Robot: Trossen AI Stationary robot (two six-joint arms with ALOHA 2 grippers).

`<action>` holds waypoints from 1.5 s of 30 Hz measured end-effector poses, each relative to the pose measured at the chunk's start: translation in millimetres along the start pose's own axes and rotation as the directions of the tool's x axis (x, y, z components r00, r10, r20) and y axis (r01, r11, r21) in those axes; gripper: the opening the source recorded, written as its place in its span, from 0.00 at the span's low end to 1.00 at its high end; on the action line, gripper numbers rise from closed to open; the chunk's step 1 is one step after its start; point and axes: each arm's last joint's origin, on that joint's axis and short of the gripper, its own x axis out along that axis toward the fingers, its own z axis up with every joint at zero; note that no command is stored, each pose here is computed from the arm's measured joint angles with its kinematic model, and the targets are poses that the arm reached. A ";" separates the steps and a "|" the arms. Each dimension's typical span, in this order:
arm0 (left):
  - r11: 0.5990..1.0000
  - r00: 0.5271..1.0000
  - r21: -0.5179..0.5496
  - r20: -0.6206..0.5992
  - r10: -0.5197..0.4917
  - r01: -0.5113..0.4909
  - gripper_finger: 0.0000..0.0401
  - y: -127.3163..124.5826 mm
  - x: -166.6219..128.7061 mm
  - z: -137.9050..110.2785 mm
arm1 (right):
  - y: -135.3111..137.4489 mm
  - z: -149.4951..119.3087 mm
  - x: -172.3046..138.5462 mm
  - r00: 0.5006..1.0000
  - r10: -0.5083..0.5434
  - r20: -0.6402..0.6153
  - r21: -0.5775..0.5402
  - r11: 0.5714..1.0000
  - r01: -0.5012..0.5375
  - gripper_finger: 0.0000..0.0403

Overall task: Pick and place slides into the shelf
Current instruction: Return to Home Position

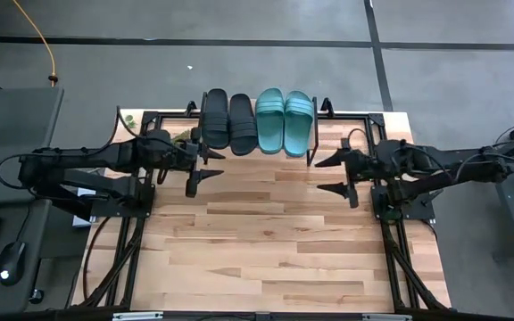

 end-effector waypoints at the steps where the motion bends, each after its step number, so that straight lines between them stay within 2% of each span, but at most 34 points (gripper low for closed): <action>1: 1.000 1.000 0.006 -0.002 -0.001 0.001 0.46 -0.3 -2.1 -0.1 | -0.2 -1.7 -3.3 1.000 0.000 0.008 0.000 1.000 0.000 0.70; 7: 1.000 0.999 0.014 0.034 0.005 -0.005 0.46 -1.4 -16.0 -1.3 | -1.8 -16.5 -21.5 0.998 0.003 0.057 -0.004 1.000 -0.003 0.70; 11: 0.999 0.998 0.015 0.057 0.033 -0.033 0.46 -2.0 -27.7 -7.1 | -2.8 -24.8 -35.1 0.990 0.007 0.141 -0.002 1.000 -0.006 0.70; 27: 0.998 0.973 0.004 0.224 0.060 -0.062 0.46 -7.5 -77.5 -26.5 | -7.1 -67.4 -82.0 0.922 0.018 0.387 -0.040 0.999 -0.003 0.70; 35: 0.997 0.971 -0.009 0.227 0.073 -0.073 0.46 -8.3 -80.0 -34.9 | -8.9 -92.0 -95.3 0.880 0.022 0.475 -0.056 0.998 0.006 0.70; 42: 0.997 0.972 -0.017 0.224 0.075 -0.073 0.46 -8.3 -79.8 -35.4 | -8.6 -94.9 -88.2 0.876 0.025 0.481 -0.064 0.998 0.006 0.70; 45: 0.998 0.972 -0.017 0.224 0.070 -0.068 0.46 -8.5 -79.9 -35.4 | -8.3 -95.7 -87.8 0.856 0.038 0.516 -0.079 0.997 0.003 0.70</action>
